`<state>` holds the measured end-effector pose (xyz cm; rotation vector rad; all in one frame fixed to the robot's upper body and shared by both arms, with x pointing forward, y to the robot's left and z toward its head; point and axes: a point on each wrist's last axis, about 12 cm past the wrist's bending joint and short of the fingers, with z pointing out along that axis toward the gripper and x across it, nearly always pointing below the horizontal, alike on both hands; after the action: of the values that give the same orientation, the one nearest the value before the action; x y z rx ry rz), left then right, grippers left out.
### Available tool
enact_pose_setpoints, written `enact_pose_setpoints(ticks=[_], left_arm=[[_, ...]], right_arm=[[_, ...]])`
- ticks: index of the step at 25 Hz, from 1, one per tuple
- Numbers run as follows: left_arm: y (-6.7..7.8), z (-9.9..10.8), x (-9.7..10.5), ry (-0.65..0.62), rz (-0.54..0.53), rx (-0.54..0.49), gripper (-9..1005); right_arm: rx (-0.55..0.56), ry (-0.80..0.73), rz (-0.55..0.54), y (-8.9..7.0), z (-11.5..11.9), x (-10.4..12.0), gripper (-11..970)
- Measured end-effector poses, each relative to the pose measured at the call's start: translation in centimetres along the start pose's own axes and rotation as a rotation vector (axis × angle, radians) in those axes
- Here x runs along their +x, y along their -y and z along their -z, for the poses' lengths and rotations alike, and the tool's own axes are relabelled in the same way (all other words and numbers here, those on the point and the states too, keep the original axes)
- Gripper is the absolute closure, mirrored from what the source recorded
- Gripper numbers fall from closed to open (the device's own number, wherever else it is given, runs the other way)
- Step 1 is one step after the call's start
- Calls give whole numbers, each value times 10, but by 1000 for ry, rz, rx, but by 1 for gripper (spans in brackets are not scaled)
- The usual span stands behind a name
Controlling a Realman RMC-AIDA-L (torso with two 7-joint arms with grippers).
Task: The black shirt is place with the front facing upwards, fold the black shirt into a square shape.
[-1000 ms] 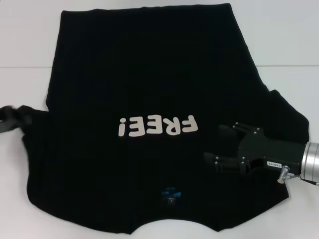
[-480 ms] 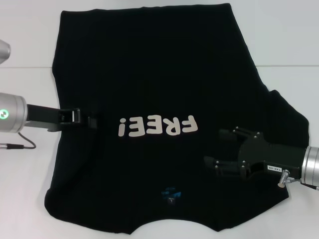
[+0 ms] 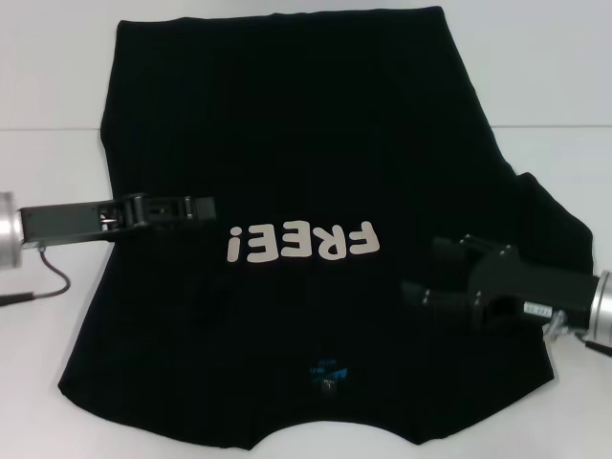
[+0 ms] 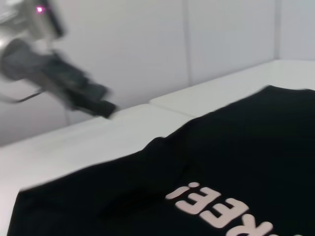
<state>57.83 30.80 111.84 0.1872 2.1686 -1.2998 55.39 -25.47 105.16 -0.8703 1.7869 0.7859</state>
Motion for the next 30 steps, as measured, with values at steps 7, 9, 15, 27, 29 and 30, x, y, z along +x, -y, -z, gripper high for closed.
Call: enact_pose_setpoints(ticks=[7,9,15,27,29,30], left_arm=[[5,15,40,57,-402,139,526],[4,16,52,66,-475,147,473],[6,15,73,9,-595,196,291],[0,17,88,-23,-672,163,44],[-1,17,88,-24,-673,160,44],[-1,17,88,-24,-674,158,44]], right_arm=[[105,-100,-343,41,32,-39,20],[158,-174,-450,55,44,-54,20],[363,-417,-660,77,72,-94,20],[572,-599,-756,88,71,-85,20],[572,-597,-761,90,65,-80,20],[570,-596,-762,91,61,-78,20]])
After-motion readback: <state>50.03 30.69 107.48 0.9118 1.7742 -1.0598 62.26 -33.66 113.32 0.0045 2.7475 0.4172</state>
